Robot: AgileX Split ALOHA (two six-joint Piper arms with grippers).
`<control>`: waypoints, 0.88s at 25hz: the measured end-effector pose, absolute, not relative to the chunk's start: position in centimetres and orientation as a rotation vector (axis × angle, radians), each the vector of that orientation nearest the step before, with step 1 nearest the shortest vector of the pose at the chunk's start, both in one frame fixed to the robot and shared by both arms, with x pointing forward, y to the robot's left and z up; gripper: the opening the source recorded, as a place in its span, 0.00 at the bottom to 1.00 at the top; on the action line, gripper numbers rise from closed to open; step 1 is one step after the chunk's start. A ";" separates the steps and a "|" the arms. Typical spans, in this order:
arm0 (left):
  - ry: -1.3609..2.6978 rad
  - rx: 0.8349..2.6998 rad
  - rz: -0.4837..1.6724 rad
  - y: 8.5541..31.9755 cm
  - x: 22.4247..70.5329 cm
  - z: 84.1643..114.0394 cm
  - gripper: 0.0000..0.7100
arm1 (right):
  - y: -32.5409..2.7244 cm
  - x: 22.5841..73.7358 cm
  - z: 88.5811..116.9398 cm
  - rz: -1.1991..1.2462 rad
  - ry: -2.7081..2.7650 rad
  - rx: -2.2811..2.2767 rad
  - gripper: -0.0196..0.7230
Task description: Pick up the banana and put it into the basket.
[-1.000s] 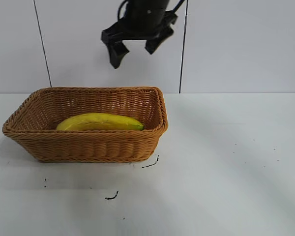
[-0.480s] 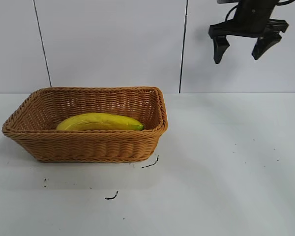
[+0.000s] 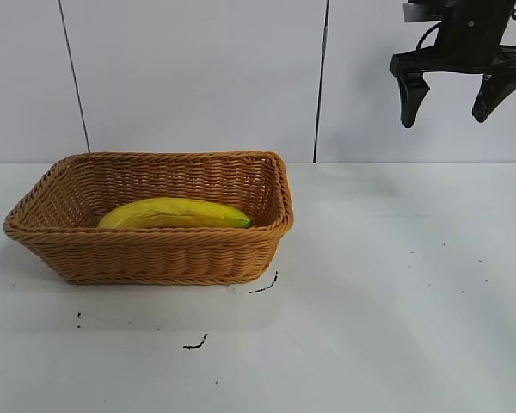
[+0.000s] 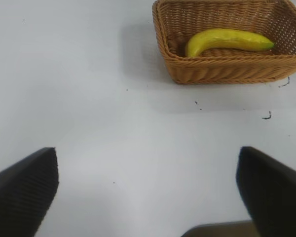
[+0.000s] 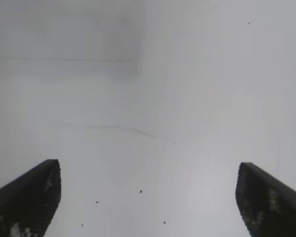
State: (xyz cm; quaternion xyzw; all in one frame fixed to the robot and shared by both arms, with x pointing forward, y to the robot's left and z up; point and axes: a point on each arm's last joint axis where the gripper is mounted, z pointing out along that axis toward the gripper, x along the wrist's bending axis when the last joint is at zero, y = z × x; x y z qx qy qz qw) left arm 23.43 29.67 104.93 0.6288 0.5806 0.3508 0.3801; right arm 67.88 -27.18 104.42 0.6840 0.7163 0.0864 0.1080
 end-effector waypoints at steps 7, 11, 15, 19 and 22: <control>1.483 1.606 0.896 29.7 23.4 104.9 0.98 | -27.3 60.0 107.1 0.265 2.139 2.075 0.95; 1.483 1.606 0.896 29.7 23.4 104.9 0.98 | -27.6 54.8 108.2 0.272 2.142 2.084 0.95; 1.483 1.606 0.896 29.7 23.4 104.9 0.98 | -28.0 49.1 108.7 0.283 2.141 2.072 0.95; 1.483 1.606 0.896 29.7 23.4 104.9 0.98 | -28.4 43.3 108.3 0.316 2.124 2.048 0.95; 1.483 1.606 0.896 29.7 23.4 104.9 0.98 | -28.7 39.4 107.6 0.396 2.089 1.974 0.95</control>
